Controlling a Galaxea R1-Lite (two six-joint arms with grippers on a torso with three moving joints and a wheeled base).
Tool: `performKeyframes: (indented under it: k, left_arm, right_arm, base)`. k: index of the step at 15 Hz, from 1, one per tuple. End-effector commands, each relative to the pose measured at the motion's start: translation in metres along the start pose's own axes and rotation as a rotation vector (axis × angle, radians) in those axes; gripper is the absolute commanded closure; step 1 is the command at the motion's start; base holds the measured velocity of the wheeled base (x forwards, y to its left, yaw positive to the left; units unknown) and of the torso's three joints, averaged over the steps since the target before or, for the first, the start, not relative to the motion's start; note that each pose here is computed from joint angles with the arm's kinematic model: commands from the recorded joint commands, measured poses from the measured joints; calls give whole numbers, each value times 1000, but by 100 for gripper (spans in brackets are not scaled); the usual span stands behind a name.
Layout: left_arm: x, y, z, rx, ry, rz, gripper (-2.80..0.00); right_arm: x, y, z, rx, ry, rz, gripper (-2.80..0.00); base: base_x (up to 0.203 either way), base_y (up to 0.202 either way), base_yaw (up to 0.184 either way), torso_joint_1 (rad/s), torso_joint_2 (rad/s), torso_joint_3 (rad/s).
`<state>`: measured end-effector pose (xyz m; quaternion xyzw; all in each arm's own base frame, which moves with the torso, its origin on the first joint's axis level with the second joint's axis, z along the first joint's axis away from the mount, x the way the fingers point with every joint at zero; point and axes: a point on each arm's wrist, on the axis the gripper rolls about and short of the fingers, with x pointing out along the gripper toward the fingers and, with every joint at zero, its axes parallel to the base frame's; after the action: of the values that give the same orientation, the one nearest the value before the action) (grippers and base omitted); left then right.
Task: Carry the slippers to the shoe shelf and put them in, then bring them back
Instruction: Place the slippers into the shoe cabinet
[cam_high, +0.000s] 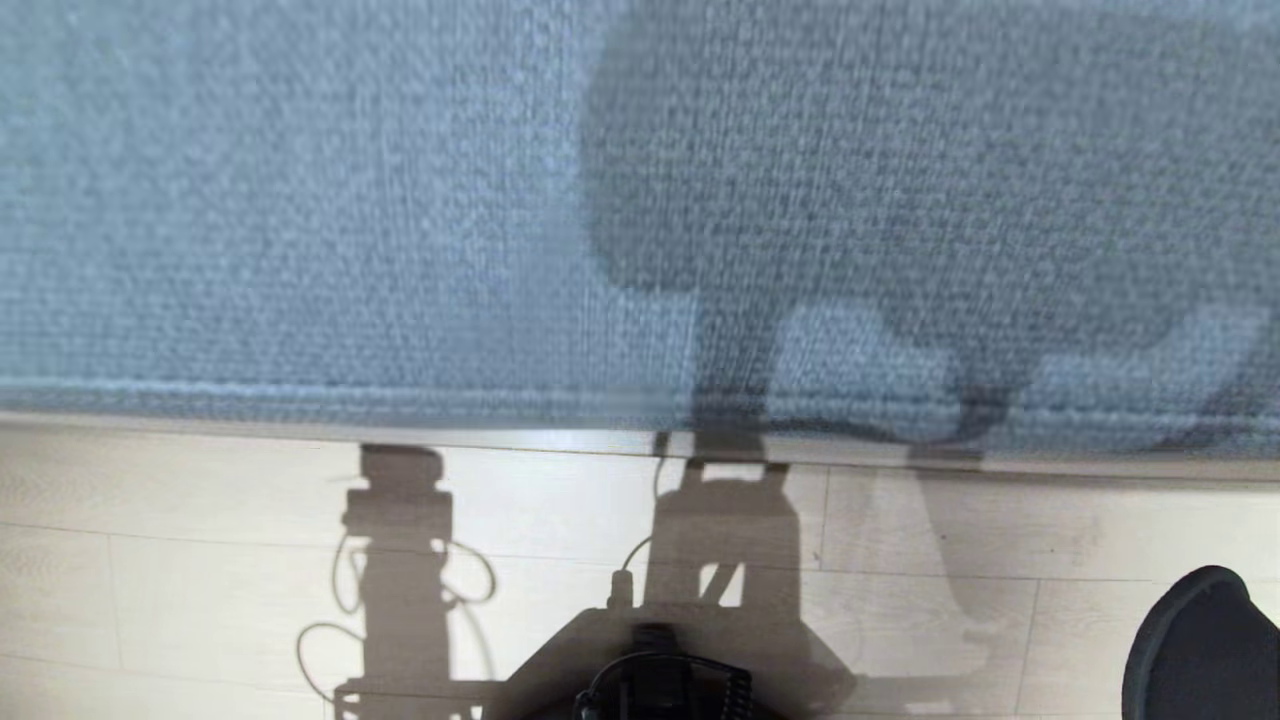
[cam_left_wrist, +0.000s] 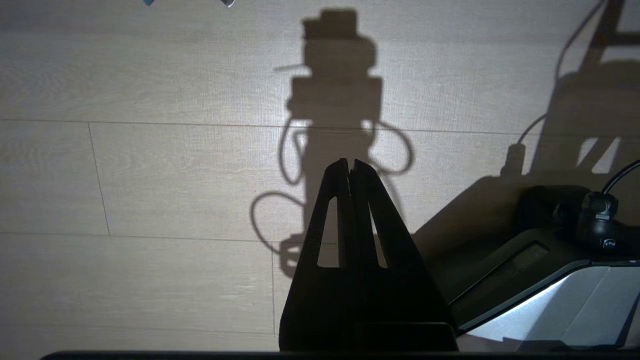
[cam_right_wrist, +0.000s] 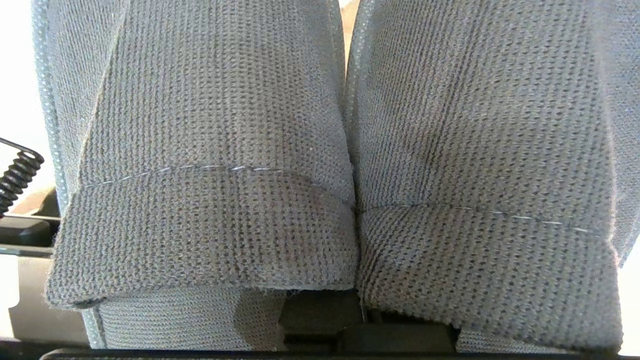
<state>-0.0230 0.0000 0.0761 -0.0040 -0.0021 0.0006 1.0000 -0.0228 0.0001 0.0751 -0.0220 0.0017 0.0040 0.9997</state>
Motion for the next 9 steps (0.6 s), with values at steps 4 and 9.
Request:
performKeyframes:
  k: [4,9]
  left_arm:
    - [0,0,0,-2,1,0,0]
    - [0,0,0,-1,3,0,0]
  right_arm:
    - [0,0,-1,0,3,0,0]
    - [0,0,-1,0,3,1,0]
  base:
    - [-191,0,0,0,3,0]
    - [-196,0,1,0,3,2]
